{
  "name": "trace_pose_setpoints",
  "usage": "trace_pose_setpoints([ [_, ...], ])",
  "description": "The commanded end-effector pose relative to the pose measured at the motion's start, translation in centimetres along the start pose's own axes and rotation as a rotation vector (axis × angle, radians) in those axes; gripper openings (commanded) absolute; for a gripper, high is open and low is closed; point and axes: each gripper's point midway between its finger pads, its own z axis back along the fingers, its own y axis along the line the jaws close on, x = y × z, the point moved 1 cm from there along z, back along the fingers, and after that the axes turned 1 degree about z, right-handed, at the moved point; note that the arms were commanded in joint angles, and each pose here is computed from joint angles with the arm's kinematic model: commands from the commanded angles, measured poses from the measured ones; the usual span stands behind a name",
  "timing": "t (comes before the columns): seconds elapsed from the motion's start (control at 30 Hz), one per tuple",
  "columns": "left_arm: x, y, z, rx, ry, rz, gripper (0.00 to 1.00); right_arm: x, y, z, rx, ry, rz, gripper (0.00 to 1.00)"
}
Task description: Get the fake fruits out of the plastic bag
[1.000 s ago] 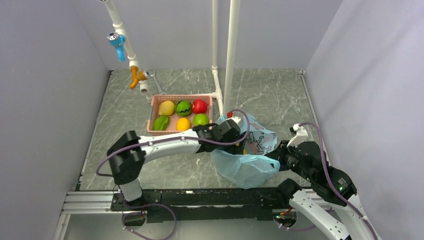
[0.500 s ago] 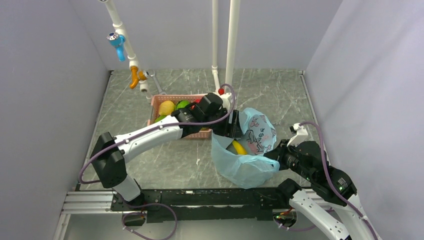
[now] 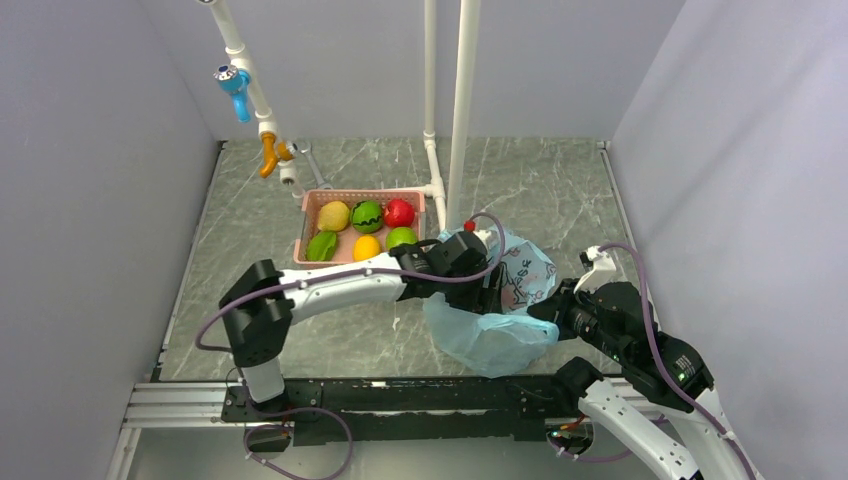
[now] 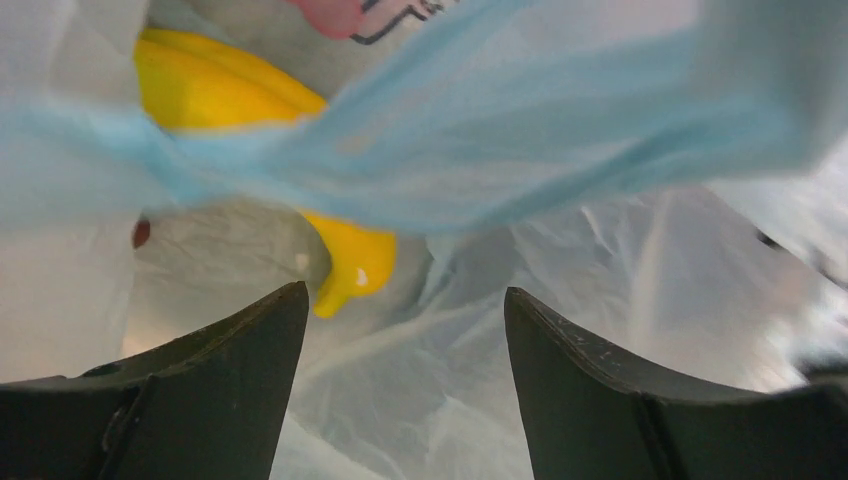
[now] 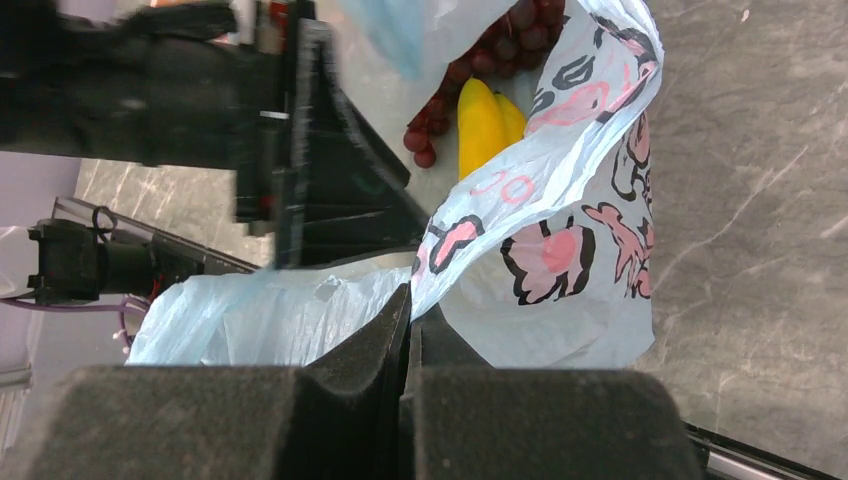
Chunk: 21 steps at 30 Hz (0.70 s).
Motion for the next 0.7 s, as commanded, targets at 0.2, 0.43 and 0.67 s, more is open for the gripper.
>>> trace_pose_setpoints([
  [0.2, 1.4, 2.7, -5.3, 0.187, -0.105, 0.070, 0.76, 1.3, 0.9, 0.1, 0.036, -0.046, 0.011, 0.00],
  [0.43, 1.4, 2.9, -7.2, 0.240, -0.123, 0.095, 0.66, 1.2, 0.8, 0.0, 0.035, -0.043, 0.011, 0.00],
  [0.67, 1.5, 2.7, -8.6, 0.241, -0.115, 0.081, 0.57, 1.2, 0.9, 0.1, 0.036, -0.045, 0.013, 0.00],
])
